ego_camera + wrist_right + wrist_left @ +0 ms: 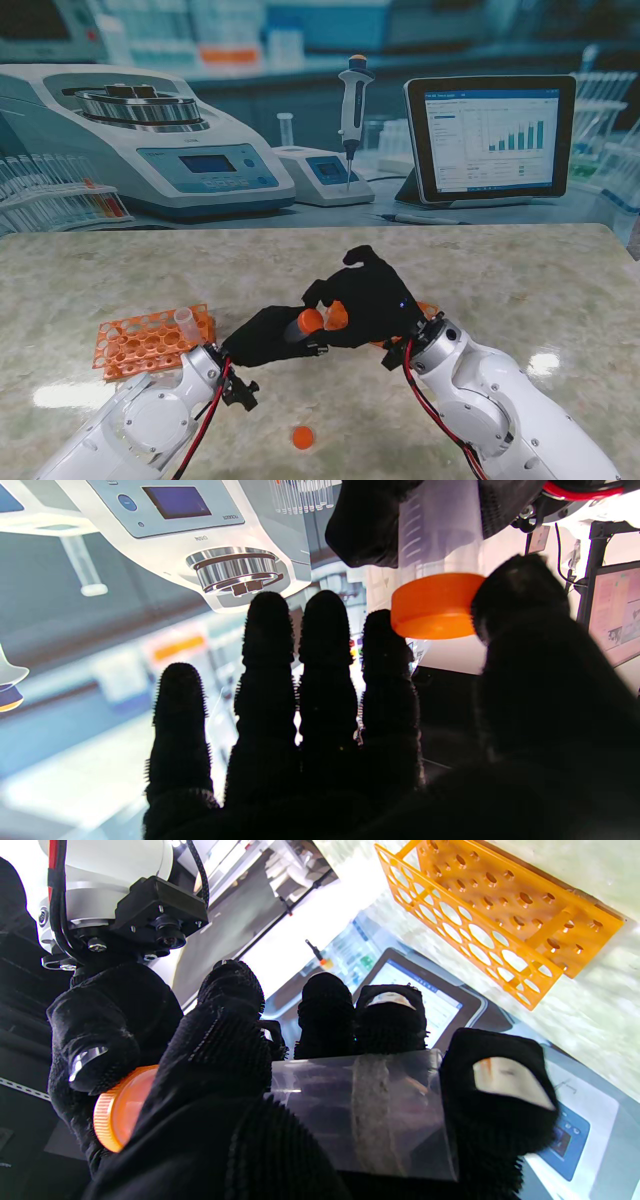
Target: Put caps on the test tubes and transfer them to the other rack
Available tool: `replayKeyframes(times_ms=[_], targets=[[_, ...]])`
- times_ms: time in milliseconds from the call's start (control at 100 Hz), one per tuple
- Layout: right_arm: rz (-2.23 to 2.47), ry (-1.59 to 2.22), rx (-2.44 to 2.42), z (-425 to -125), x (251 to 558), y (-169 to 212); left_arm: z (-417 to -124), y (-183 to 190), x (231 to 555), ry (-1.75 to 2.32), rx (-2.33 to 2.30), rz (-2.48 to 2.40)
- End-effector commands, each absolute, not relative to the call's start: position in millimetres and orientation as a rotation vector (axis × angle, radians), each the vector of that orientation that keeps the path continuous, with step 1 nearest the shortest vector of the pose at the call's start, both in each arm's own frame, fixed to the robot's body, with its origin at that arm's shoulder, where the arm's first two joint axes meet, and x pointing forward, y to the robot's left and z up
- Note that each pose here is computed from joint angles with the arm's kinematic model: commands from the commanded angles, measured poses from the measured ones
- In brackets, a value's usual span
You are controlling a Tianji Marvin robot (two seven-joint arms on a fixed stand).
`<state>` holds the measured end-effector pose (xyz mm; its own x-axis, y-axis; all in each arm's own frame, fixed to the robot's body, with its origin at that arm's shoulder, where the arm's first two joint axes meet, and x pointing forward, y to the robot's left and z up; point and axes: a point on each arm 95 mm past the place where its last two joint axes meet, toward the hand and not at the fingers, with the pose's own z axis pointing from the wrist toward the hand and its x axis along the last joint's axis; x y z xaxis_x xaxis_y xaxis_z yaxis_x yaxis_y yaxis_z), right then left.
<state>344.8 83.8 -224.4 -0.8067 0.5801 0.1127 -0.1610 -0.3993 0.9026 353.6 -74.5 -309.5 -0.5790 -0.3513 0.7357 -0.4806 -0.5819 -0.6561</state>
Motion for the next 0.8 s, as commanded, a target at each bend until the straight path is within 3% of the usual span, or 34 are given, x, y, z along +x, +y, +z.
replayKeyframes(times_ms=[0,790], targets=[[2.223,1.377,0.608,-232,344,85,-306,-81,350,-1.392,1.364,2.335],[2.228,1.338,0.63,-244,343,88,-305,-83,349,-1.407,1.363,2.326]])
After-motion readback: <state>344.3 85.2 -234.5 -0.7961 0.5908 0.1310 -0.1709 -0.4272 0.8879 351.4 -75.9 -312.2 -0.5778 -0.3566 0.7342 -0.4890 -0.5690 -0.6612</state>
